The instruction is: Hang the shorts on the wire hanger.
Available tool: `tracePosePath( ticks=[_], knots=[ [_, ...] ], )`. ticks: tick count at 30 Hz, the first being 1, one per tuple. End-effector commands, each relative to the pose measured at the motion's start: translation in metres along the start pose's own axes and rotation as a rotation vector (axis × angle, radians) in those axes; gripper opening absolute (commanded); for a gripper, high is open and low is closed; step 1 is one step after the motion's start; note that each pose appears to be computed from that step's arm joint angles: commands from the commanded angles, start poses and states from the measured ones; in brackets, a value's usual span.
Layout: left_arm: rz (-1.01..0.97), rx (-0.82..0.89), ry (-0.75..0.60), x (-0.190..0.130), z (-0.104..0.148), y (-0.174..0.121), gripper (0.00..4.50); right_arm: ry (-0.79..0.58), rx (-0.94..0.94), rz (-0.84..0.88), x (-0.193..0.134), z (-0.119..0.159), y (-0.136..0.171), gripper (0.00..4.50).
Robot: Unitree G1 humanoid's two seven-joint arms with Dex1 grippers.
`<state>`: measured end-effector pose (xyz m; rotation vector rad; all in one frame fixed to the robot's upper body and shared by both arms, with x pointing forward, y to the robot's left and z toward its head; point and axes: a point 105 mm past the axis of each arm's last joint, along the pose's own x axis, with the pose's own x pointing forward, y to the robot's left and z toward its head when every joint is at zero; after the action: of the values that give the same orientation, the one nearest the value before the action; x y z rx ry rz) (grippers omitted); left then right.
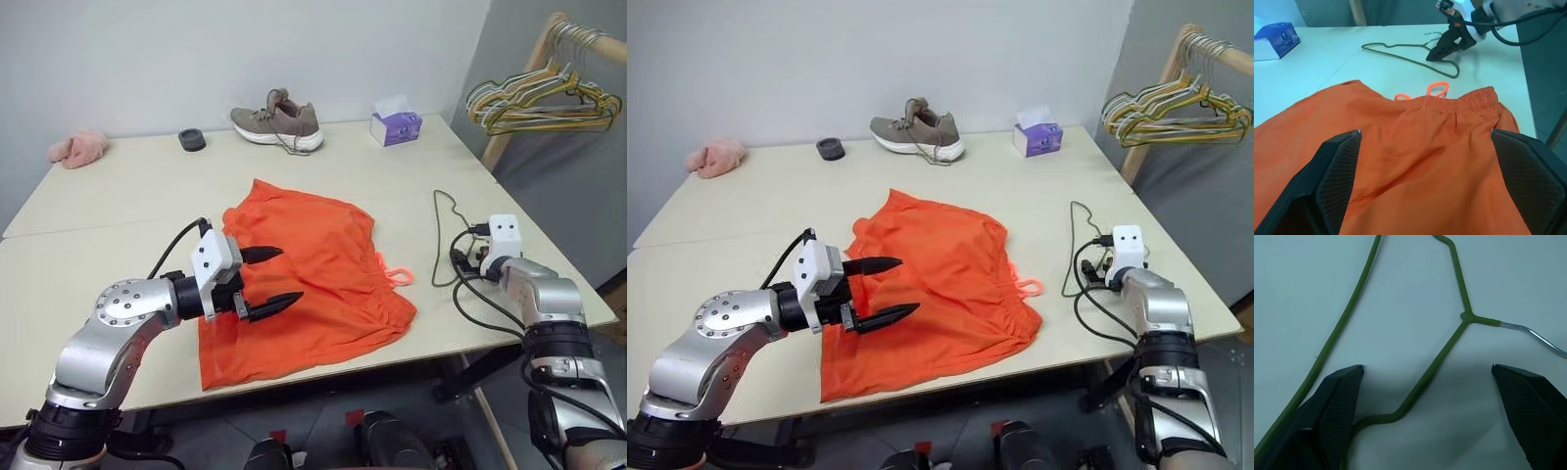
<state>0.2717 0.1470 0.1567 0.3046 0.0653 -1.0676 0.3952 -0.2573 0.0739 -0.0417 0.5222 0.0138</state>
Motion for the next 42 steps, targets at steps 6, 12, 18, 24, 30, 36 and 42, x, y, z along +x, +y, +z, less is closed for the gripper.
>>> tracePosePath(
  ticks=[6,12,18,24,30,36,42],
  knots=[
    [0.009,0.046,-0.012,0.001,0.006,0.004,4.5,0.173,0.033,-0.068,0.018,-0.03,-0.023,2.94],
    [0.025,0.049,-0.012,0.001,0.006,0.005,4.5,0.163,-0.096,-0.103,0.03,-0.033,-0.02,0.88],
    [0.068,0.057,-0.008,-0.002,0.003,0.011,4.5,0.002,-0.173,-0.113,0.033,0.01,-0.016,0.04],
    [0.131,0.067,-0.003,-0.008,-0.003,0.023,4.5,-0.156,-0.307,0.037,0.026,0.059,0.004,0.04],
    [0.133,0.041,0.003,-0.011,-0.01,0.025,4.5,-0.204,-0.501,0.178,0.008,0.066,0.013,0.04],
    [0.119,0.028,0.019,-0.013,-0.016,0.021,4.5,-0.205,-0.444,0.188,-0.002,0.058,0.014,0.63],
    [0.101,0.025,0.033,-0.015,-0.02,0.018,4.5,-0.127,-0.479,0.217,-0.02,0.018,0.026,1.59]
  ],
)
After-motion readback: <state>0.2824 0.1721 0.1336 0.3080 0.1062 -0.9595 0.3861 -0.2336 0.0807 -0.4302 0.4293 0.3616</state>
